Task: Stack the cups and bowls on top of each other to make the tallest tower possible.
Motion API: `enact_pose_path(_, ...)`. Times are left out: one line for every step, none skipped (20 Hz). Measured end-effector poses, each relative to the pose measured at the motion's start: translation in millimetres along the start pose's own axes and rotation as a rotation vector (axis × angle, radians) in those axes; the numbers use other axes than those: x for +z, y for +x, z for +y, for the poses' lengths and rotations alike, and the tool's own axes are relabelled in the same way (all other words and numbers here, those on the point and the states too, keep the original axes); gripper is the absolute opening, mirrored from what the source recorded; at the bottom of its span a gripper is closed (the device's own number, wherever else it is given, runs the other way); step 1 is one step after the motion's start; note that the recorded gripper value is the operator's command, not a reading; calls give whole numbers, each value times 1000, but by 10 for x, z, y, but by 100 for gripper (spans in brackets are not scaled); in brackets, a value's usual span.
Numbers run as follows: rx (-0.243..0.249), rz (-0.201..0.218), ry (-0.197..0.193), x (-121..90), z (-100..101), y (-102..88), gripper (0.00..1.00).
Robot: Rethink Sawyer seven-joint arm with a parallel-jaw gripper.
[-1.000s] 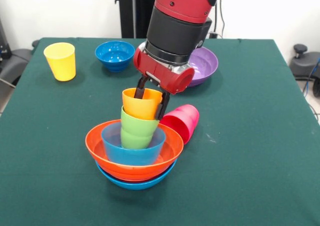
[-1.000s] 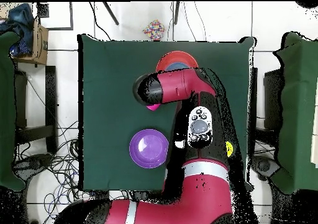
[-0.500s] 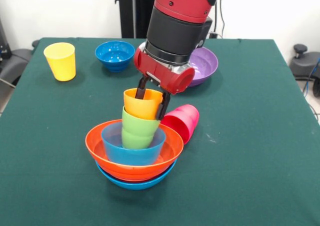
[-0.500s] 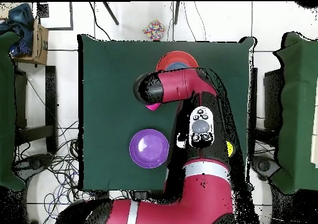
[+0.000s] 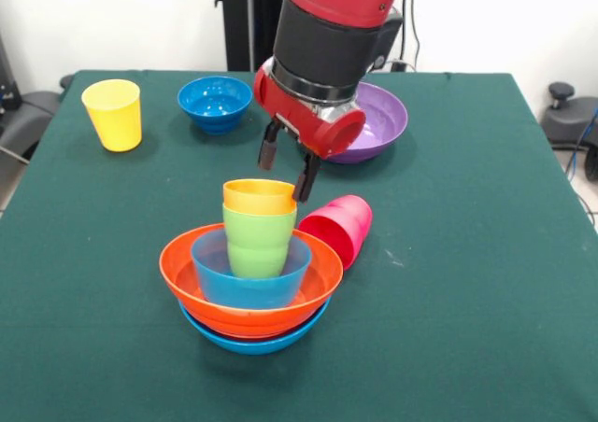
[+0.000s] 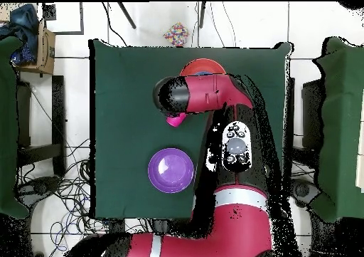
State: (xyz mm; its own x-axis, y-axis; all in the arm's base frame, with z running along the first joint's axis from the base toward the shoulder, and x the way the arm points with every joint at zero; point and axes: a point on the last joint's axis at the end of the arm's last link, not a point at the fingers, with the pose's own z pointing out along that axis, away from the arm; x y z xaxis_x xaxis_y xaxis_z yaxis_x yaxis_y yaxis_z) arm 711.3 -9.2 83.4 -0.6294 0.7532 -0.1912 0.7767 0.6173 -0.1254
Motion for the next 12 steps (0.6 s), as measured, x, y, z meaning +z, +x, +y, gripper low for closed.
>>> enact_pose_path(5, 6, 5, -47, 5, -15, 100)
enact_pose_path(11, 12, 10, -94, 9, -31, 100)
enact_pose_path(16, 15, 13, -155, 15, -54, 100)
enact_pose_path(21, 17, 15, -215, 21, -77, 100)
enact_pose_path(25, 17, 14, -275, 28, -100, 100)
enact_pose_path(27, 15, 13, -311, 31, -114, 100)
enact_pose_path(30, 12, 10, -369, 37, -137, 100)
enact_pose_path(32, 6, 5, -423, 44, -161, 100)
enact_pose_path(34, -1, -2, -483, 49, -189, 100)
enact_pose_path(36, -9, -9, -543, 53, -216, 100)
enact_pose_path(39, -15, -15, -601, 55, -244, 100)
enact_pose_path(42, -20, -19, -637, 51, -266, 100)
